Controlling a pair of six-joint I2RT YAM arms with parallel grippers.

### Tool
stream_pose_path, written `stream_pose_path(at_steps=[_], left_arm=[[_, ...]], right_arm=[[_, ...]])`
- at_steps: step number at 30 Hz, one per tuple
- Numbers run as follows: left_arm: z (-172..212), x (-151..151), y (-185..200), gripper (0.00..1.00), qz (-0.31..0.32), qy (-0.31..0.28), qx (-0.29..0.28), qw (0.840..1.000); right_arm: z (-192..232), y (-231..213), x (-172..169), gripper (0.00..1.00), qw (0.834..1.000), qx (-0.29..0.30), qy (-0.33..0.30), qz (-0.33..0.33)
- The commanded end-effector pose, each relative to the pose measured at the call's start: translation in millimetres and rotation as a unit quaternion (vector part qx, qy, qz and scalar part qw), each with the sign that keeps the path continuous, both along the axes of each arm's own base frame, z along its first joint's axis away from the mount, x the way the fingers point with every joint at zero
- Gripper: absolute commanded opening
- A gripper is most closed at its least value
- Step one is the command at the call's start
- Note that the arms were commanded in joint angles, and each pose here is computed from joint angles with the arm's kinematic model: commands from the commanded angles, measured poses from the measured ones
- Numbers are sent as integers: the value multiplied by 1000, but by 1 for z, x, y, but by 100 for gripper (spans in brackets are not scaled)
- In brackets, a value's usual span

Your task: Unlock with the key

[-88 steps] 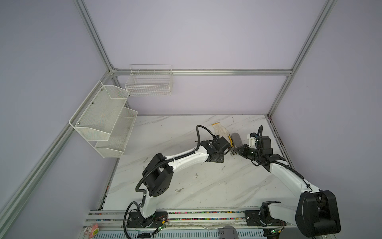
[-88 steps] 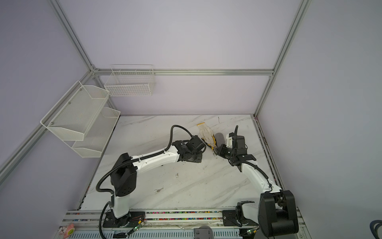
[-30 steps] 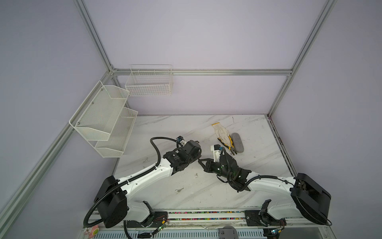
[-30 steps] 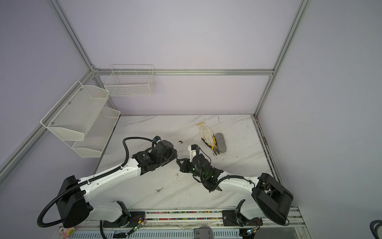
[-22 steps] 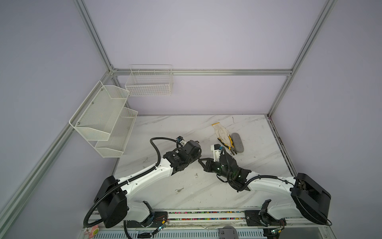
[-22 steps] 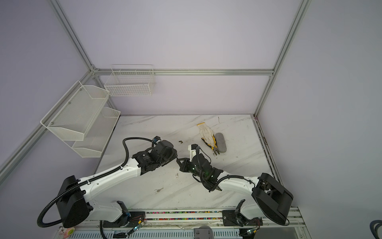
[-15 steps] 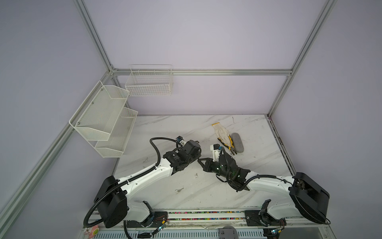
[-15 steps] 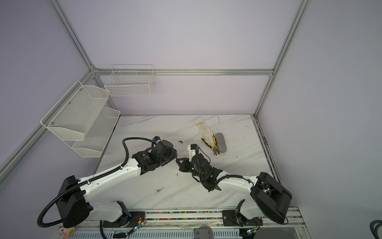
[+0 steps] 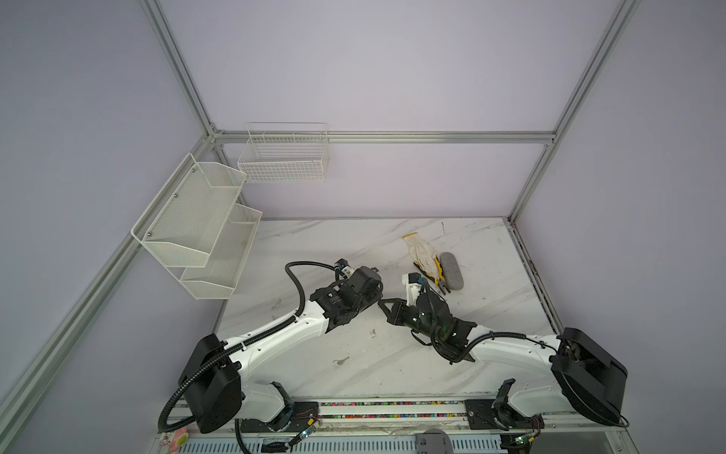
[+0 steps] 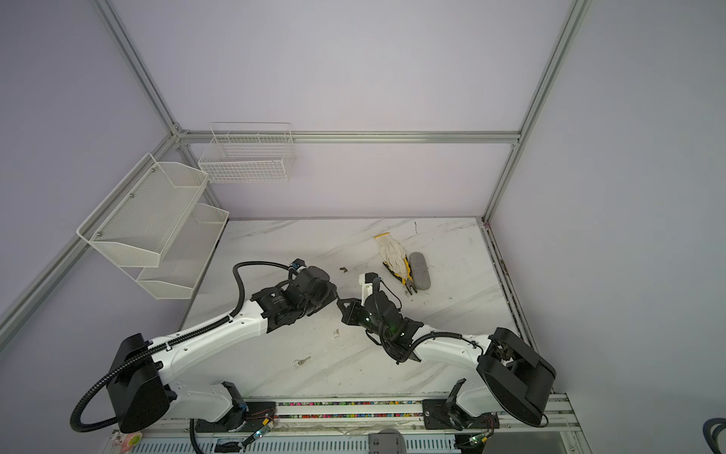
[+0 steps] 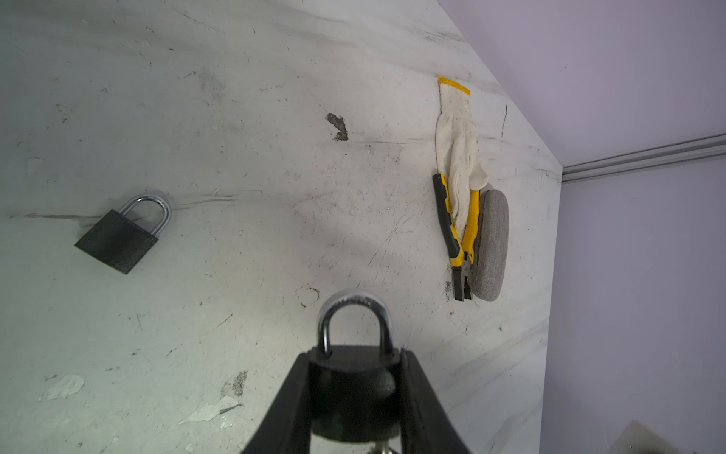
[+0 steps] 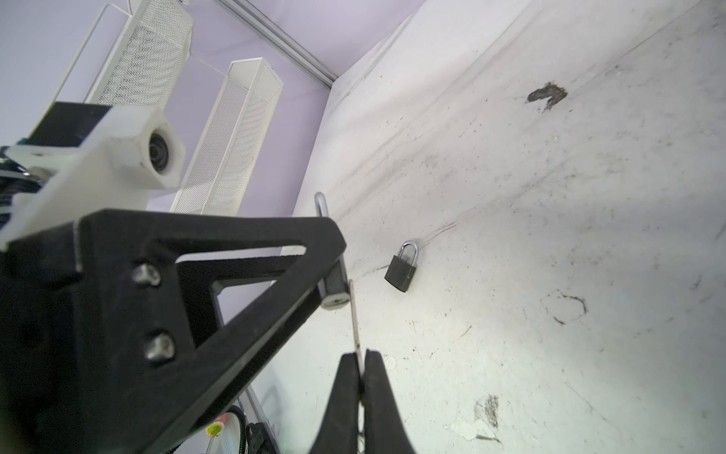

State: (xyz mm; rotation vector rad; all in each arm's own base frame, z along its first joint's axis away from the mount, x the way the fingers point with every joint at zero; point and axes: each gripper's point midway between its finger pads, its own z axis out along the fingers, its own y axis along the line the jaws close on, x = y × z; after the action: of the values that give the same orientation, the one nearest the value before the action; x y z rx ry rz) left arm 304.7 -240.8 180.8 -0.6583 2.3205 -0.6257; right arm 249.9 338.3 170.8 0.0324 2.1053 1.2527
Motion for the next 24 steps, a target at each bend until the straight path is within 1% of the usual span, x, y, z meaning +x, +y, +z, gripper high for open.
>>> stream_pose_path(at_steps=[1, 13, 15, 19, 24], left_arm=[[16, 3, 0, 0, 13, -23, -21, 999], [27, 6, 5, 0, 25, -39, -23, 999], [28, 6, 6, 0, 28, -40, -25, 998], [24, 5, 8, 0, 29, -37, -22, 999], [25, 3, 10, 0, 32, -38, -23, 999]], right_arm=[[27, 8, -2, 0, 999, 30, -23, 14], [10, 23, -10, 0, 999, 12, -9, 42], [8, 22, -8, 0, 999, 5, -8, 38], [19, 19, -8, 0, 999, 16, -19, 30], [14, 13, -3, 0, 1000, -6, -18, 12]])
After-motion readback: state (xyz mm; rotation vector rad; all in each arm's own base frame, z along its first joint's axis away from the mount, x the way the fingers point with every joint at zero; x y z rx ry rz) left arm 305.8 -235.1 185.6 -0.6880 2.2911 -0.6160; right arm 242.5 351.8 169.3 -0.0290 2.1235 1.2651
